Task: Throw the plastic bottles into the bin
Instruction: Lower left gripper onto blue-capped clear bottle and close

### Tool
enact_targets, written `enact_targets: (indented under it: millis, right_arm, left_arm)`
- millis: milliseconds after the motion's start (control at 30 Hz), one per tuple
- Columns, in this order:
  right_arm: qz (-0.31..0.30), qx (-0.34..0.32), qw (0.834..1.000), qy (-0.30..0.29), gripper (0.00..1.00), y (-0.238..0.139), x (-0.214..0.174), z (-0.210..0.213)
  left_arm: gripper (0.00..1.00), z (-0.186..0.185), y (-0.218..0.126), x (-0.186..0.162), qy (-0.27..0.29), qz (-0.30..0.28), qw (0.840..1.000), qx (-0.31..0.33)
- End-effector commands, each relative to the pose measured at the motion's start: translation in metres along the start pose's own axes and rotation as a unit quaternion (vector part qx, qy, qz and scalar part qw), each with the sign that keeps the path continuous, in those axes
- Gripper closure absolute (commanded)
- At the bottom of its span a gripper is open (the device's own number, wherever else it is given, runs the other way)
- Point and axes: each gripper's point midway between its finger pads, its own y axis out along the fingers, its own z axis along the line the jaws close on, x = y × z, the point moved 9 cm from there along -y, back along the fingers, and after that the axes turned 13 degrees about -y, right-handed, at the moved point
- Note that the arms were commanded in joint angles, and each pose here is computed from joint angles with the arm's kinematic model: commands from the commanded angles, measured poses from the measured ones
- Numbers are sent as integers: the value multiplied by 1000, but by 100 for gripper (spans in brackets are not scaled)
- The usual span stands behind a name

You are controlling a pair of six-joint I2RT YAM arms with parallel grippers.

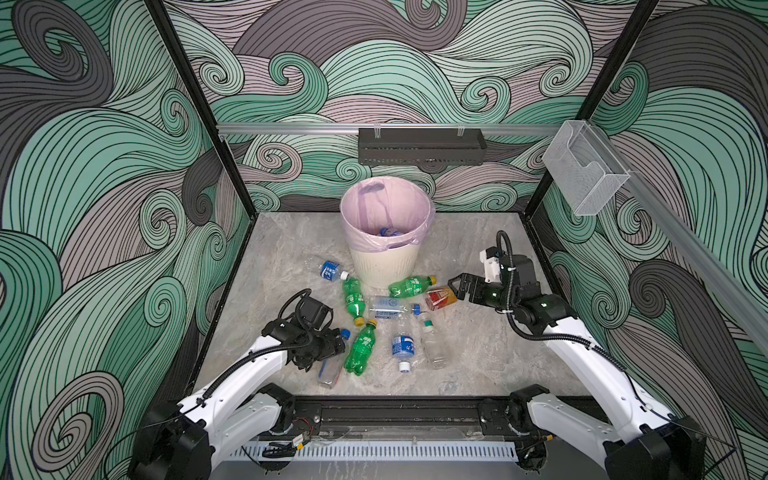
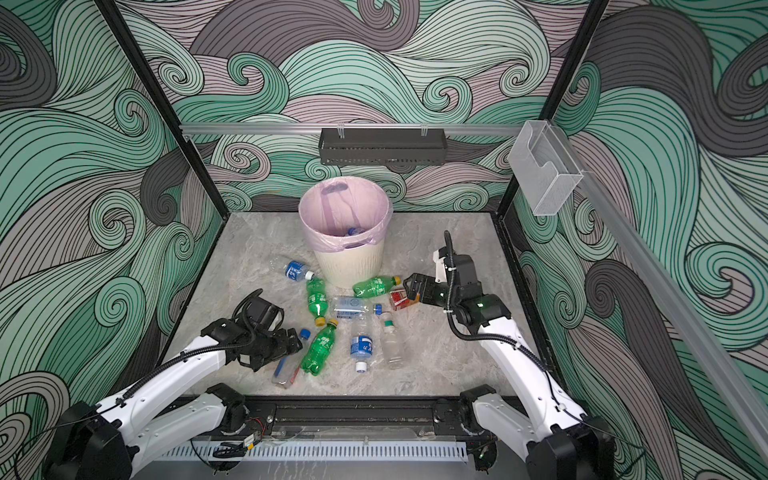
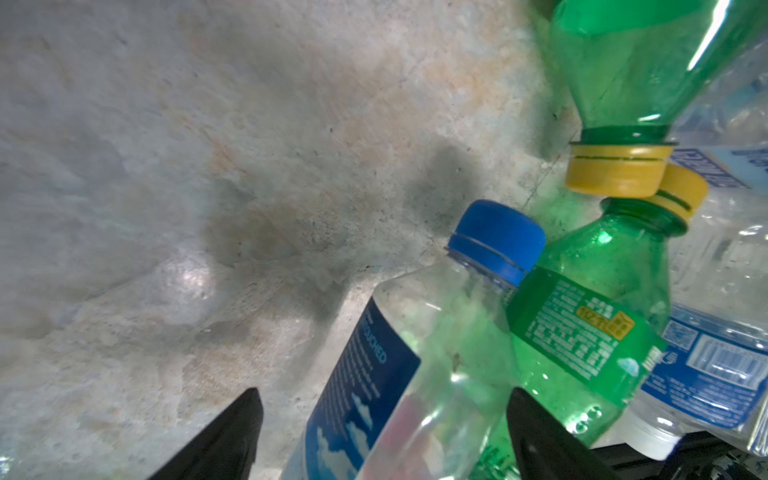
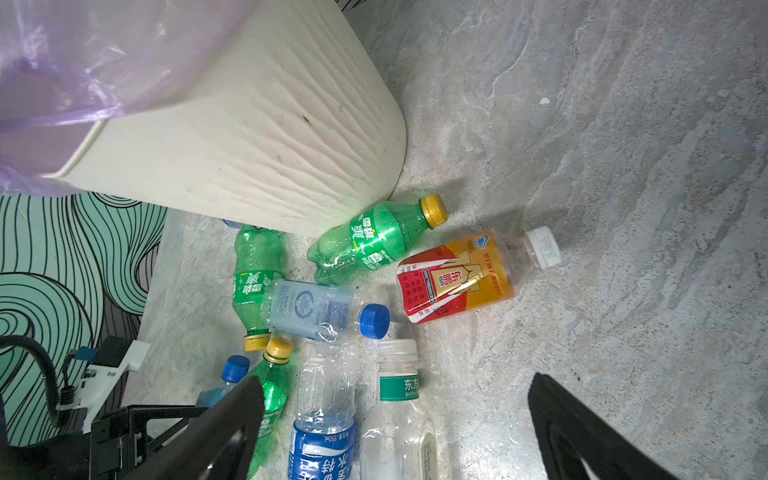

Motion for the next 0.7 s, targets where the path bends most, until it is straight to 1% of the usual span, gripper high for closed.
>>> enact_targets:
  millis: [0,300,500,667]
  right_arm:
    - [1,-18,1000,15,1,4,-2,-6]
    - [4,-27,999,25,1,7,-5,-10]
    - [6,-29,999,32,1,9,-8,-12]
    - [6,-39,999,36,1,9,-9,-15]
  left_arm:
    - [10,5,10,-2,-4,1,1000,18]
    - [16,7,17,-6,0,10,1000,25]
    - [25,10,18,-6,-5,9,999,37]
    - [35,8,17,-4,-5,4,999,40]
